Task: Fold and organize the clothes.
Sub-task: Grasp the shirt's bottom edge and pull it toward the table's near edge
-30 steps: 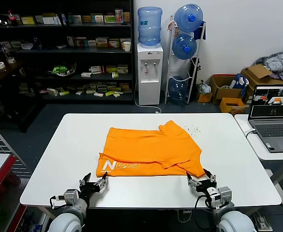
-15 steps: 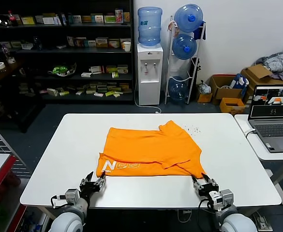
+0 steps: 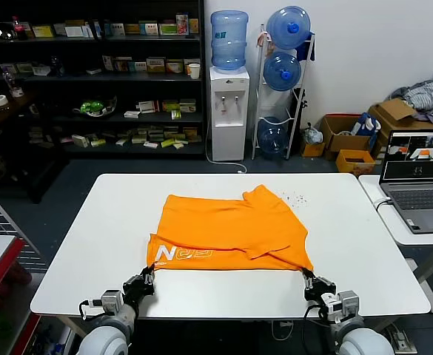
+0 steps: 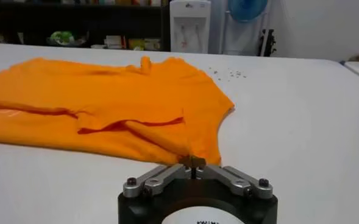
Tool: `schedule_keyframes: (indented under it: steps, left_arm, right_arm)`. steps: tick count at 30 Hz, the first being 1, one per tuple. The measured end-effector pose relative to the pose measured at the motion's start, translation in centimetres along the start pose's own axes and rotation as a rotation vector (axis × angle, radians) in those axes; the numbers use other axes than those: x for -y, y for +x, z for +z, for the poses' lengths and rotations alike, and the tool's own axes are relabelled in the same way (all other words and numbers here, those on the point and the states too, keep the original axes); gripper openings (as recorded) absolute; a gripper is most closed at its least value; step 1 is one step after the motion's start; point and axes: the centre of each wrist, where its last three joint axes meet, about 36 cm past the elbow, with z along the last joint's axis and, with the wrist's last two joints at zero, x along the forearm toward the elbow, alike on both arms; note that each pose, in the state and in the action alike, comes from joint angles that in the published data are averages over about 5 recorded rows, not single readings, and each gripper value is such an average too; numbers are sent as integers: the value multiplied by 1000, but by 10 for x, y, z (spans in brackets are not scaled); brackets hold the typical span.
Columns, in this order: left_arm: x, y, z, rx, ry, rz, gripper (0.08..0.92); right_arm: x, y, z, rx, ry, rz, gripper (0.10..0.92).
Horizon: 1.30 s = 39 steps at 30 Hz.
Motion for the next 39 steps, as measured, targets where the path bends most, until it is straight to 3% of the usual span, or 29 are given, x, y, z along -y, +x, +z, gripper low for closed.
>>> schedule_keyframes:
  steps: [16, 28, 31, 39]
  left_arm:
    - [-6, 28, -19, 3, -8, -1, 96]
    - [4, 83, -18, -89, -15, 40, 102]
    - [8, 97, -16, -114, -15, 53, 153]
    - [14, 119, -19, -142, -13, 64, 386]
  right_arm:
    - [2, 42, -13, -41, -46, 3, 124]
    - [-10, 100, -8, -156, -84, 6, 124]
    - [-12, 108, -7, -173, -86, 12, 148]
    - [-10, 118, -17, -156, -67, 33, 366]
